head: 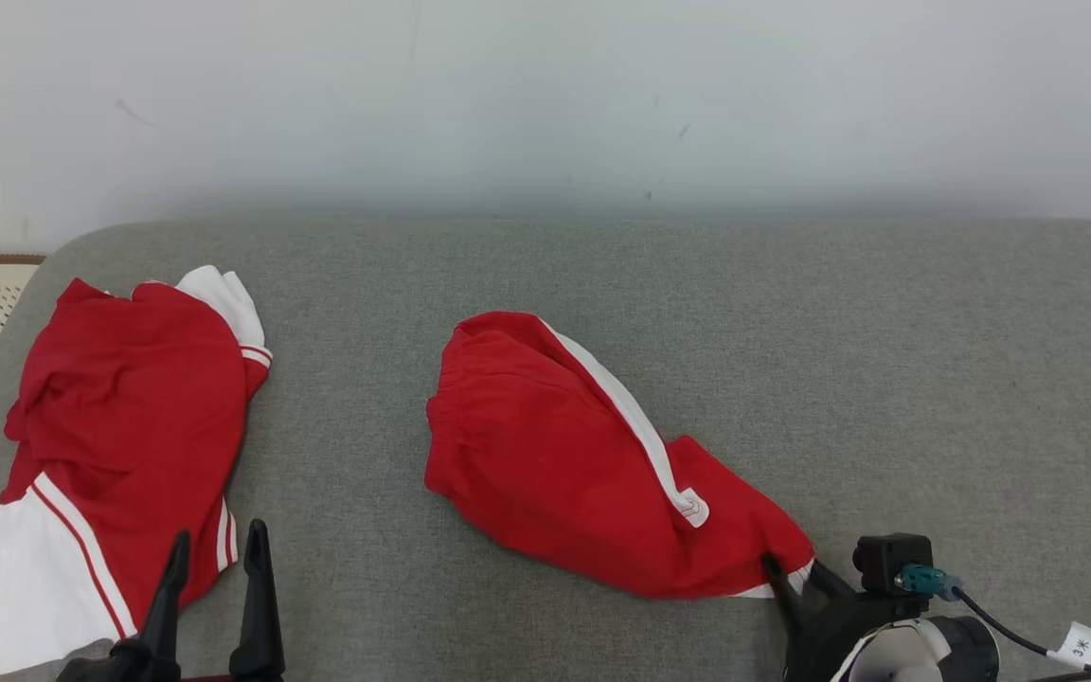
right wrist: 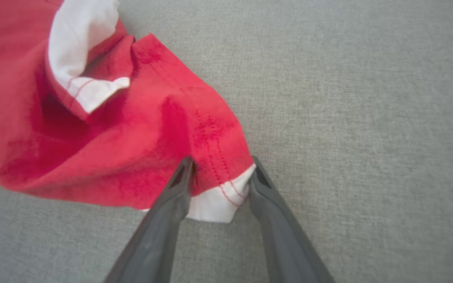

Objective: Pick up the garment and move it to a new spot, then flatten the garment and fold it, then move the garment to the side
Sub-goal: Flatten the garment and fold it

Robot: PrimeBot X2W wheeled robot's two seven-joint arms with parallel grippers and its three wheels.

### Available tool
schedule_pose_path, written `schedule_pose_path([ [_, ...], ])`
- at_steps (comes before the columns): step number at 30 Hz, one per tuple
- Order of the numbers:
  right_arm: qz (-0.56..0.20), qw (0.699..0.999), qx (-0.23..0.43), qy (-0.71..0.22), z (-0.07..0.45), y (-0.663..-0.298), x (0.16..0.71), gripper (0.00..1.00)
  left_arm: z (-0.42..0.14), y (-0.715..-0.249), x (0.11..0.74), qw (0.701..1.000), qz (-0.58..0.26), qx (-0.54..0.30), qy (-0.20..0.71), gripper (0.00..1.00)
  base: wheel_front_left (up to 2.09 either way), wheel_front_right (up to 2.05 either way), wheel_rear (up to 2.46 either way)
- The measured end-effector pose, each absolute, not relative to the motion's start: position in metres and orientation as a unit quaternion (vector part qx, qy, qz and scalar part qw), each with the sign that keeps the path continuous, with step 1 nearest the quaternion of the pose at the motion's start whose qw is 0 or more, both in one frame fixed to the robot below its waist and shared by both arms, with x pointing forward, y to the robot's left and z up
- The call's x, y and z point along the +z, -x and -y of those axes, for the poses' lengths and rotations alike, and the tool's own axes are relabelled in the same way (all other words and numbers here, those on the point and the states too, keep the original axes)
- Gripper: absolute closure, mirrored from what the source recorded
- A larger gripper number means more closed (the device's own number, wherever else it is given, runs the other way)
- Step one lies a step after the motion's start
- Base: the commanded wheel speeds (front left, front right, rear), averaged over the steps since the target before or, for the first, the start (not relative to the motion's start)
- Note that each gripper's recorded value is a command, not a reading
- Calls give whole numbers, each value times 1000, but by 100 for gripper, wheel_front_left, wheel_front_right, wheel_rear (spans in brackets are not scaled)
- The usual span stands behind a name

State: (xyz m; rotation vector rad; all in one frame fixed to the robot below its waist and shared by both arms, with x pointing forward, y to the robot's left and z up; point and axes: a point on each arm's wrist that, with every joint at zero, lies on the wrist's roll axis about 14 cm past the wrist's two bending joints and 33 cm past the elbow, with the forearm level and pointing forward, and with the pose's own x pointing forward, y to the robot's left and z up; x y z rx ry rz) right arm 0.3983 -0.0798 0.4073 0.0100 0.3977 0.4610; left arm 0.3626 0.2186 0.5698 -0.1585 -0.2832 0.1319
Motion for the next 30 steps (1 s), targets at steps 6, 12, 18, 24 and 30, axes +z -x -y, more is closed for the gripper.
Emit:
schedule_pose_path([
  [6, -161, 961, 225, -14, 82, -411, 422, 100, -221, -364, 565, 985, 135, 70, 81, 0, 0, 0, 0],
  [12, -112, 973, 196, -46, 103, -421, 448, 100, -214, -367, 563, 986, 131, 62, 88, 0, 0, 0, 0],
  [18, -91, 980, 166, -64, 132, -418, 463, 100, -204, -370, 564, 986, 130, 48, 92, 0, 0, 0, 0],
  [24, -94, 983, 140, -72, 156, -409, 466, 100, -196, -373, 561, 987, 126, 37, 97, 0, 0, 0, 0],
  [30, -119, 982, 124, -74, 167, -398, 456, 73, -192, -376, 556, 988, 116, 32, 99, 0, 0, 0, 0],
])
